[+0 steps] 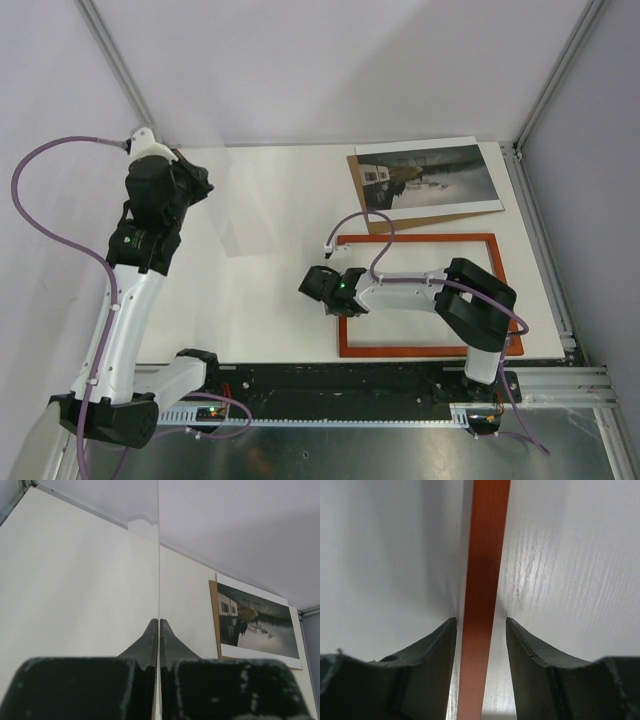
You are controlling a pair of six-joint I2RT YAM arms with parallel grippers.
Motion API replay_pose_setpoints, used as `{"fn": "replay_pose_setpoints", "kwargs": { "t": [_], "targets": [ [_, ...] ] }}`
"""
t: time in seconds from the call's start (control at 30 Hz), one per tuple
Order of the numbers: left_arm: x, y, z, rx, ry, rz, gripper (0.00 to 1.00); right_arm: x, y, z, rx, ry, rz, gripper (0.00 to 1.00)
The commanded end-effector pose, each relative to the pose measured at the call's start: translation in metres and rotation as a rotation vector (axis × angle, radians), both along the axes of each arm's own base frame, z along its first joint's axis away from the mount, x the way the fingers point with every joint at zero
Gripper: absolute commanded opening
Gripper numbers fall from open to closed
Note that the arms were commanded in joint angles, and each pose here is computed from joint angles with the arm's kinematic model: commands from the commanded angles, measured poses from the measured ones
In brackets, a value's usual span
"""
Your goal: Put the photo into the frame
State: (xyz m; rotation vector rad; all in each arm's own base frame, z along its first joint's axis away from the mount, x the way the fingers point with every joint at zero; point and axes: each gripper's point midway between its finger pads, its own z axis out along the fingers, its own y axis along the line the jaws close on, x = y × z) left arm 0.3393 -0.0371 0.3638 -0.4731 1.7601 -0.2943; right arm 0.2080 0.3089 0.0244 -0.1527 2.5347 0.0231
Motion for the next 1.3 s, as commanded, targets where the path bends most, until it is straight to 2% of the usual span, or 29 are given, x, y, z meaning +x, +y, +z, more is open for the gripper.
{"fn": "replay_pose_setpoints", "kwargs": {
  "t": [0.0,0.13,0.37,0.47,0.6,0.7,1.07,1.27],
  "targets": [
    [-0.002,0.010,0.012,0.021,-0.053,0.033,0.00,0.000,-0.008,0.005,-0.028,-0.039,-0.047,0.49],
    [-0.002,0.012,0.008,0.023,-0.046,0.034,0.00,0.001,-0.006,0.011,-0.012,-0.050,-0.042,0.52],
    [-0.001,0.015,0.008,0.025,-0.044,0.043,0.00,-0.009,0.004,-0.015,-0.005,0.034,-0.019,0.51],
    [0.001,0.018,0.007,0.030,-0.040,0.052,0.00,-0.012,0.008,-0.018,0.009,0.059,-0.008,0.36],
    [0.002,0.021,0.004,0.028,-0.033,0.060,0.00,-0.006,0.009,0.008,0.067,0.052,0.007,0.06],
    [0.004,0.023,0.003,0.024,-0.029,0.067,0.00,0.001,0.012,0.051,0.155,0.019,0.018,0.01],
    [0.010,0.028,0.000,0.016,-0.015,0.092,0.00,-0.008,0.012,0.249,0.475,-0.155,0.100,0.00],
    [0.014,0.027,-0.002,0.023,-0.007,0.086,0.00,-0.027,0.026,0.388,0.791,-0.293,0.233,0.00]
  ]
}}
